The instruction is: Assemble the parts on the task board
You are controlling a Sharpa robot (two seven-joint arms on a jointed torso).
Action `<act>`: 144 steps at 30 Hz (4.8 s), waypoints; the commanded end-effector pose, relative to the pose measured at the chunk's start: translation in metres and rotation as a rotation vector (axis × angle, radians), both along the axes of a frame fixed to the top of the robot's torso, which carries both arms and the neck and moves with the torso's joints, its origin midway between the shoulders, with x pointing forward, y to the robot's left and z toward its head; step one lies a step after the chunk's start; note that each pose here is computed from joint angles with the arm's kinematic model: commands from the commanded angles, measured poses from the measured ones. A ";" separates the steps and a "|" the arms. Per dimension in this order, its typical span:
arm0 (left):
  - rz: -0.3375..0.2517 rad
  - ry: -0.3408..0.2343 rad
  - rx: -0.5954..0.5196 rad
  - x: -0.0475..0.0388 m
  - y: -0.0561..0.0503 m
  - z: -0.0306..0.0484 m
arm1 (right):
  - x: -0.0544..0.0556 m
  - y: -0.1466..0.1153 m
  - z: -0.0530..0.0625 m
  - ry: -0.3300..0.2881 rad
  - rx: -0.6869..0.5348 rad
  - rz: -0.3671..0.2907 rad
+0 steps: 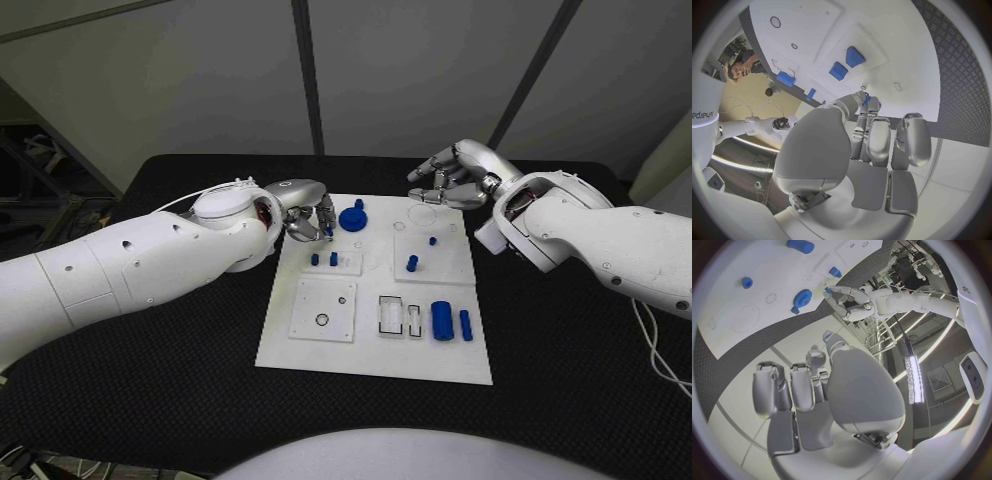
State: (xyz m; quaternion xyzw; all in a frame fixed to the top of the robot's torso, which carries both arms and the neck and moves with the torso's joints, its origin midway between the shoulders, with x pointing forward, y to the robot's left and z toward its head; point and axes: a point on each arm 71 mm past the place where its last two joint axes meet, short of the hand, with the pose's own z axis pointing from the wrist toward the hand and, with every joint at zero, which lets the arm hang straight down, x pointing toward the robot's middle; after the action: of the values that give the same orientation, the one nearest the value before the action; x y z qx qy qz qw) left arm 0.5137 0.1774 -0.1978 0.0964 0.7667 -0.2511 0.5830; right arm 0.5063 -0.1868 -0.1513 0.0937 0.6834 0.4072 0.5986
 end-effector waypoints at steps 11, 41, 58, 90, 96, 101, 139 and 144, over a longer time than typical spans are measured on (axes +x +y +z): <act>0.013 0.039 0.029 0.0032 -0.001 -0.0050 | 0.000 0.002 0.001 -0.002 0.003 0.006; -0.016 0.057 0.031 0.0002 -0.008 -0.0083 | 0.002 0.004 0.000 0.004 0.000 0.010; -0.011 0.060 0.034 -0.0001 -0.009 -0.0092 | 0.002 0.004 -0.001 0.007 -0.001 0.009; 0.012 0.068 0.045 -0.0004 -0.003 -0.0120 | 0.006 -0.006 -0.004 0.015 -0.031 -0.018; 0.018 0.064 0.042 -0.0009 0.001 -0.0121 | 0.009 -0.011 -0.006 0.018 -0.055 -0.029; 0.023 0.060 0.040 -0.0009 0.003 -0.0122 | 0.011 -0.013 -0.007 0.025 -0.076 -0.036; 0.351 0.294 -1.158 -0.0066 0.082 0.0296 | -0.007 -0.006 -0.044 -0.072 -0.702 0.027; 0.351 0.293 -1.201 -0.0071 0.084 0.0303 | -0.009 -0.004 -0.045 -0.075 -0.698 0.044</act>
State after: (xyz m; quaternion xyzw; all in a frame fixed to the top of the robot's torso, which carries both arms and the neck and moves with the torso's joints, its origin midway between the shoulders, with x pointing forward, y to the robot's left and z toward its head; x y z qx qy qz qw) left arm 0.5063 0.2597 -0.1714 -0.3831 0.6053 -0.5191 0.4663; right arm 0.4984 -0.1911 -0.1949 -0.1322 0.7577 0.1752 0.6146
